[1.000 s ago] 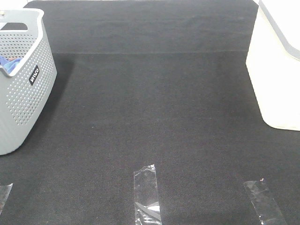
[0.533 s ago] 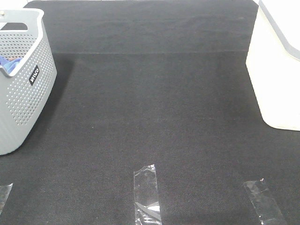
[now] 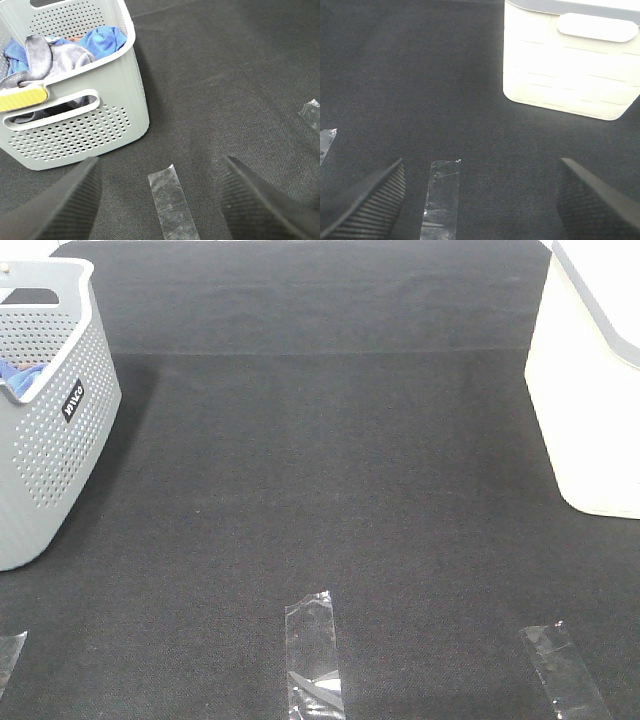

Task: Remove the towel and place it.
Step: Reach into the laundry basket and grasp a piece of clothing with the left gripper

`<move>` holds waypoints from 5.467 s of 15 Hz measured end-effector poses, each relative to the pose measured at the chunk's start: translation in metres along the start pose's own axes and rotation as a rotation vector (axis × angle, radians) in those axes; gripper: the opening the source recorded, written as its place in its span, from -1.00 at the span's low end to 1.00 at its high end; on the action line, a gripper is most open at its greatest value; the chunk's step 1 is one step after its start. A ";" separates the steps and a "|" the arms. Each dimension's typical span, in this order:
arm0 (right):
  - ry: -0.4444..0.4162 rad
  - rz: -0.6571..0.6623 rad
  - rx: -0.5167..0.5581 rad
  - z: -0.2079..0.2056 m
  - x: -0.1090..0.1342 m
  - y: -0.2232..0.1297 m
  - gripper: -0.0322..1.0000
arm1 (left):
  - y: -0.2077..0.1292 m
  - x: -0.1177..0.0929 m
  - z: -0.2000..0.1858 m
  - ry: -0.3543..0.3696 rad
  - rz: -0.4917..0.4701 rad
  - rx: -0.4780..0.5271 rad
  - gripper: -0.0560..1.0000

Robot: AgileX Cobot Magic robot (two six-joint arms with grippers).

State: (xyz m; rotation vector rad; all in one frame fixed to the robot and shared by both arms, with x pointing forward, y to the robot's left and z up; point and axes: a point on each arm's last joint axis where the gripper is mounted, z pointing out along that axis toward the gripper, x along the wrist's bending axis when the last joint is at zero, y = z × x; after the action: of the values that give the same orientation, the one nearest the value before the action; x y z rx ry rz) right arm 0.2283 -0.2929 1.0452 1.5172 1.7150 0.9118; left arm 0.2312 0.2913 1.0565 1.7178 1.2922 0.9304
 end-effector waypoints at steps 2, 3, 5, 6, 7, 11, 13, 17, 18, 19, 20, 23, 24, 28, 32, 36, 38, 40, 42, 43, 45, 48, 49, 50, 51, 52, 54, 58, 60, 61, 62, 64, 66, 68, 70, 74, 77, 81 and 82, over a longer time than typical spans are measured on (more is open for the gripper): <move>0.000 0.000 0.000 0.000 0.000 0.000 0.54 | 0.000 0.000 0.000 0.000 0.000 0.000 0.32; 0.000 0.000 0.000 0.000 0.000 0.000 0.54 | 0.000 0.000 0.000 0.000 0.000 0.000 0.32; 0.000 0.000 0.000 0.000 0.000 0.000 0.54 | 0.000 0.000 0.000 0.000 0.000 0.000 0.32; 0.000 0.000 0.000 0.000 0.000 0.000 0.54 | 0.000 0.000 0.000 0.000 0.000 0.000 0.32; 0.000 0.000 0.000 0.000 0.000 0.000 0.54 | 0.000 0.000 0.000 0.000 0.000 0.000 0.32; 0.000 0.000 0.000 0.000 0.000 0.000 0.54 | 0.000 0.000 0.000 0.000 0.000 0.000 0.32; 0.000 0.000 0.000 0.000 0.000 0.000 0.54 | 0.000 0.000 0.000 0.000 0.000 0.000 0.32; 0.000 0.000 0.000 0.000 0.000 0.000 0.54 | 0.000 0.000 0.000 0.000 0.000 0.000 0.32; 0.000 0.000 0.000 0.000 0.000 0.000 0.54 | 0.000 0.000 0.000 0.000 0.000 0.000 0.32; 0.000 0.000 0.000 0.000 0.000 0.000 0.54 | 0.000 0.000 0.000 0.000 0.000 0.000 0.32; 0.000 0.000 0.000 0.000 0.000 0.000 0.54 | 0.000 0.000 0.000 0.000 0.000 0.000 0.32; 0.000 0.000 0.000 0.000 0.000 0.000 0.54 | 0.000 0.000 0.000 0.000 0.000 0.000 0.32; 0.000 0.000 0.000 0.000 0.000 0.000 0.54 | 0.000 0.000 0.000 0.000 0.000 0.000 0.32; 0.000 0.000 0.000 0.000 0.000 0.000 0.54 | 0.000 0.000 0.000 0.000 0.000 0.000 0.32; 0.000 0.000 0.000 0.000 0.000 0.000 0.54 | 0.000 0.000 0.000 0.000 0.000 0.000 0.32; 0.000 0.000 0.000 0.000 0.000 0.000 0.54 | 0.000 0.000 0.000 0.000 0.000 0.000 0.32; 0.000 0.000 0.000 0.000 0.000 0.000 0.54 | 0.000 0.000 0.000 0.000 0.000 0.000 0.32; 0.000 0.000 0.000 0.000 0.000 0.000 0.54 | 0.001 0.000 -0.001 0.002 -0.001 -0.010 0.32; 0.000 0.000 0.000 0.000 0.000 0.000 0.54 | 0.014 0.002 -0.004 0.018 -0.005 -0.079 0.32; 0.000 0.000 0.000 0.000 0.000 0.000 0.54 | 0.023 0.005 0.001 0.028 -0.019 -0.097 0.32; 0.000 0.000 0.000 0.000 0.000 0.000 0.54 | 0.042 0.014 0.019 0.066 -0.055 -0.115 0.32; 0.000 0.000 0.000 0.000 0.000 0.000 0.54 | 0.078 0.030 0.059 0.122 -0.105 -0.149 0.32; 0.000 0.000 0.000 0.000 0.000 0.000 0.54 | 0.092 0.034 0.075 0.124 -0.126 -0.122 0.32; 0.000 0.000 0.000 0.000 0.000 0.000 0.54 | 0.104 0.038 0.090 0.123 -0.137 -0.084 0.32; 0.000 0.000 0.000 0.000 0.000 0.000 0.54 | 0.116 0.042 0.105 0.119 -0.141 -0.044 0.32; 0.000 0.000 0.000 0.000 0.000 0.000 0.54 | 0.128 0.046 0.124 0.115 -0.147 0.007 0.32; 0.001 0.000 0.000 0.000 0.000 0.000 0.54 | 0.150 0.054 0.156 0.112 -0.142 0.100 0.32; 0.002 0.001 0.000 0.000 0.000 0.000 0.54 | 0.172 0.072 0.231 0.134 -0.099 0.355 0.32; 0.002 0.001 0.000 0.000 0.000 0.000 0.54 | 0.180 0.081 0.265 0.162 -0.074 0.439 0.32; 0.002 0.001 0.000 0.000 0.000 0.000 0.54 | 0.186 0.087 0.277 0.188 -0.056 0.467 0.32; 0.002 0.001 0.000 0.000 0.000 0.000 0.54 | 0.191 0.092 0.287 0.219 -0.044 0.496 0.32; 0.002 0.001 0.000 0.000 0.000 0.000 0.54 | 0.197 0.103 0.307 0.295 -0.007 0.564 0.32; 0.002 0.001 0.000 0.000 0.000 0.000 0.54 | 0.203 0.114 0.324 0.368 0.030 0.612 0.32; 0.002 0.001 0.000 0.000 0.000 0.000 0.54 | 0.202 0.122 0.346 0.424 0.052 0.655 0.32; 0.002 0.001 0.000 0.000 0.000 0.000 0.54 | 0.199 0.130 0.361 0.452 0.052 0.665 0.32; 0.002 0.001 0.000 0.000 0.000 0.000 0.54 | 0.172 0.167 0.380 0.511 -0.017 0.723 0.32; 0.002 0.001 0.000 0.000 0.000 0.000 0.54 | 0.165 0.179 0.391 0.494 -0.053 0.679 0.32; 0.002 0.001 0.000 0.000 0.000 0.000 0.54 | 0.147 0.181 0.411 0.471 -0.051 0.690 0.32; 0.002 0.001 0.000 0.000 0.000 0.000 0.54 | 0.141 0.181 0.419 0.464 -0.047 0.691 0.32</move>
State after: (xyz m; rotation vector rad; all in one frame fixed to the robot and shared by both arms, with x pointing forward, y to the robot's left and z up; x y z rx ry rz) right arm 0.2283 -0.2928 1.0452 1.5175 1.7156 0.9140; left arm 0.6999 0.3774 1.0215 2.0266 2.1386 0.9518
